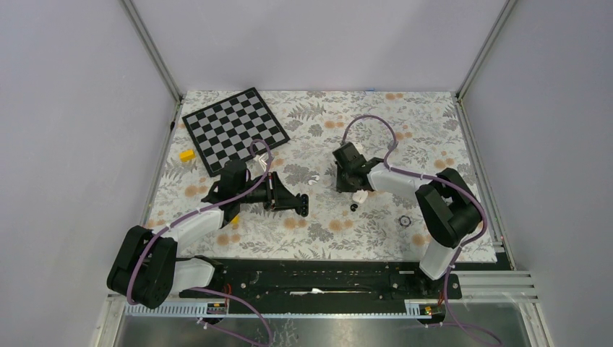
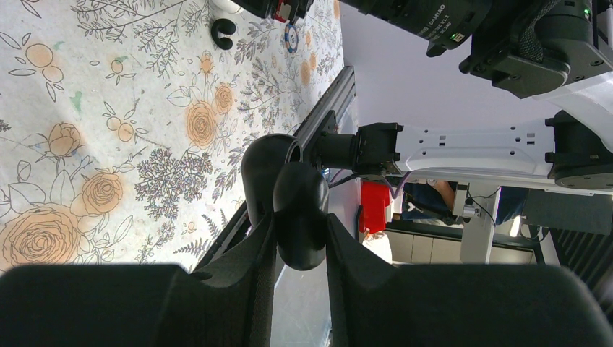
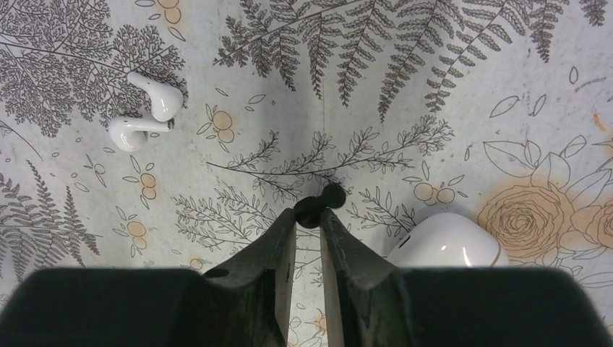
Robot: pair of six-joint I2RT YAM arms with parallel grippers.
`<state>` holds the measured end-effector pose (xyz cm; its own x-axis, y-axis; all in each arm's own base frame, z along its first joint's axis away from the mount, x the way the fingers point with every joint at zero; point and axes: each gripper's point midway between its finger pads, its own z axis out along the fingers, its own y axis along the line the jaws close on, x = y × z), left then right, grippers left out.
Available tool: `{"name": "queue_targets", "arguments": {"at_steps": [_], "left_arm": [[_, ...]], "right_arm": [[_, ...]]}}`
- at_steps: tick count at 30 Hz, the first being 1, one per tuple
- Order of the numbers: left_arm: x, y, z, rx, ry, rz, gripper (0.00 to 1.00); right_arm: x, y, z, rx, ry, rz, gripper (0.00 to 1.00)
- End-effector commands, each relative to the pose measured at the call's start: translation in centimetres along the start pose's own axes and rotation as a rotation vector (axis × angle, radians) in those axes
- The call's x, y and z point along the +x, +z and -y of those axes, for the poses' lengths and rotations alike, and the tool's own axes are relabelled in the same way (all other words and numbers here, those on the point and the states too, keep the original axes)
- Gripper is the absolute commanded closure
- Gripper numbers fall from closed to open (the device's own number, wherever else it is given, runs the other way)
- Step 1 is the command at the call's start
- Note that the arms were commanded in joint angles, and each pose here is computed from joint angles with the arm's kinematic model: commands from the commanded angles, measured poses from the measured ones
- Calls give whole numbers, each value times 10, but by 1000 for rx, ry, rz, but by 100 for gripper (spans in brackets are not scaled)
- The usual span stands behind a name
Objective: Insert the wireless bluetooth earbuds into the charging case
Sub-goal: Pick up the earbud from the center of the board.
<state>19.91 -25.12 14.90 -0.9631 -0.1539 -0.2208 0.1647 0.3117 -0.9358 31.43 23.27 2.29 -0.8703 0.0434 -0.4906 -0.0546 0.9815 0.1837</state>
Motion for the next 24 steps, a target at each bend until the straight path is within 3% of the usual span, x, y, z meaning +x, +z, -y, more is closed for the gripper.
{"name": "queue_targets", "arguments": {"at_steps": [1, 5, 15, 24], "left_arm": [[-2, -4, 9, 27, 56, 20, 98], [-1, -4, 8, 22, 53, 19, 98], [-2, -5, 11, 28, 60, 19, 98], [-3, -5, 12, 24, 65, 25, 98]], "right_arm": [[6, -13, 1, -6, 0, -3, 73], [16, -17, 6, -3, 6, -14, 66], [26, -26, 14, -33, 8, 12, 71], [-12, -39, 9, -20, -67, 108, 64]]}}
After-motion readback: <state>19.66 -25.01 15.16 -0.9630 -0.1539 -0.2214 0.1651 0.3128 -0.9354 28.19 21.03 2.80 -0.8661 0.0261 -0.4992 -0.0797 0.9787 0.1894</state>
